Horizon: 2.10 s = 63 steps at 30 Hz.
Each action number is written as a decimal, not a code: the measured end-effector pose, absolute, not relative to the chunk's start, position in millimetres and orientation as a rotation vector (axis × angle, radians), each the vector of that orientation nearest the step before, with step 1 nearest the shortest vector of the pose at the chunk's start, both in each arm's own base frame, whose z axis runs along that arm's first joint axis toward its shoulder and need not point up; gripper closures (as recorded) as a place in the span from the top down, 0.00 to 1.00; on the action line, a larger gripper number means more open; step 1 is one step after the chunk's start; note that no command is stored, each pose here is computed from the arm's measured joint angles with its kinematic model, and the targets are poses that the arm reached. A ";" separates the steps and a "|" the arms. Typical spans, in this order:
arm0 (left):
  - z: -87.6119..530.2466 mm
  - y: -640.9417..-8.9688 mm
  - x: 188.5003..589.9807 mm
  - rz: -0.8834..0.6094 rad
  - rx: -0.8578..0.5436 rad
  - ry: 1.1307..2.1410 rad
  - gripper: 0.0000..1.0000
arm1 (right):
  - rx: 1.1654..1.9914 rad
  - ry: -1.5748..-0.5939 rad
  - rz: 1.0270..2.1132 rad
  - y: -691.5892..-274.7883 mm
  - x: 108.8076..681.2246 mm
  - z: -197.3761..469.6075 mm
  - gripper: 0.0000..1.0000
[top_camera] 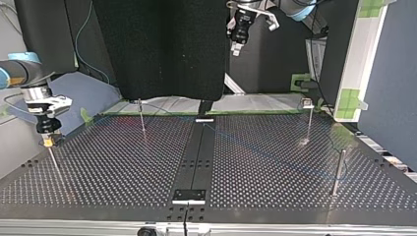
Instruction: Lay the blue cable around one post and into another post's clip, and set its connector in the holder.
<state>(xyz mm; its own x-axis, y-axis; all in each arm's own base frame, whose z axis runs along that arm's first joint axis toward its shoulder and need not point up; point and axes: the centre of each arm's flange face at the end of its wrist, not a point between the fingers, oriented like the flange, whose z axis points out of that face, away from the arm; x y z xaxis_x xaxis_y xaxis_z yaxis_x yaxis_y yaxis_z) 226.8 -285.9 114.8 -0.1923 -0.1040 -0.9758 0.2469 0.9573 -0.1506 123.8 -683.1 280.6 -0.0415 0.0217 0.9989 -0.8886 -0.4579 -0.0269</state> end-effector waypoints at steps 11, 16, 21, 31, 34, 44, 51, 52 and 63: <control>115.0 -285.8 226.9 -0.317 0.107 1.736 1.00 | 1.502 -0.948 1.597 -684.3 123.8 279.8 0.00; 115.0 -285.8 226.7 -0.317 0.107 1.737 1.00 | 1.501 -0.948 1.597 -684.4 124.1 279.6 0.00; 114.7 -285.8 226.7 -0.316 0.108 1.738 1.00 | 1.500 -0.946 1.598 -684.5 124.5 279.6 0.00; 115.0 -285.9 226.9 -0.317 0.107 1.736 1.00 | 1.495 -0.937 1.599 -685.5 124.8 279.6 0.00; 115.1 -285.9 227.0 -0.317 0.107 1.735 1.00 | 1.492 -0.934 1.601 -685.9 125.0 279.9 0.20; 114.9 -286.0 226.9 -0.318 0.106 1.735 1.00 | 1.476 -0.944 1.595 -687.0 124.5 281.5 0.97; 114.9 -286.0 226.9 -0.318 0.106 1.735 1.00 | 1.479 -0.953 1.592 -686.3 124.8 279.5 0.99; 114.9 -286.0 226.9 -0.318 0.106 1.735 1.00 | 1.479 -0.953 1.591 -686.3 124.7 279.7 0.99; 114.8 -285.9 226.9 -0.317 0.107 1.736 1.00 | 1.483 -0.952 1.587 -686.0 124.8 279.4 0.99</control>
<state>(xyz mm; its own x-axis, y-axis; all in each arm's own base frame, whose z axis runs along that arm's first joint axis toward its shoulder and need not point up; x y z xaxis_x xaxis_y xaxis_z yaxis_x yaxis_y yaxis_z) 226.9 -285.9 114.8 -0.1918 -0.1051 -0.9758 0.2468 0.9571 -0.1516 124.8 -686.0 279.4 -0.0463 0.0349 0.9983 -0.8971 -0.4410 -0.0262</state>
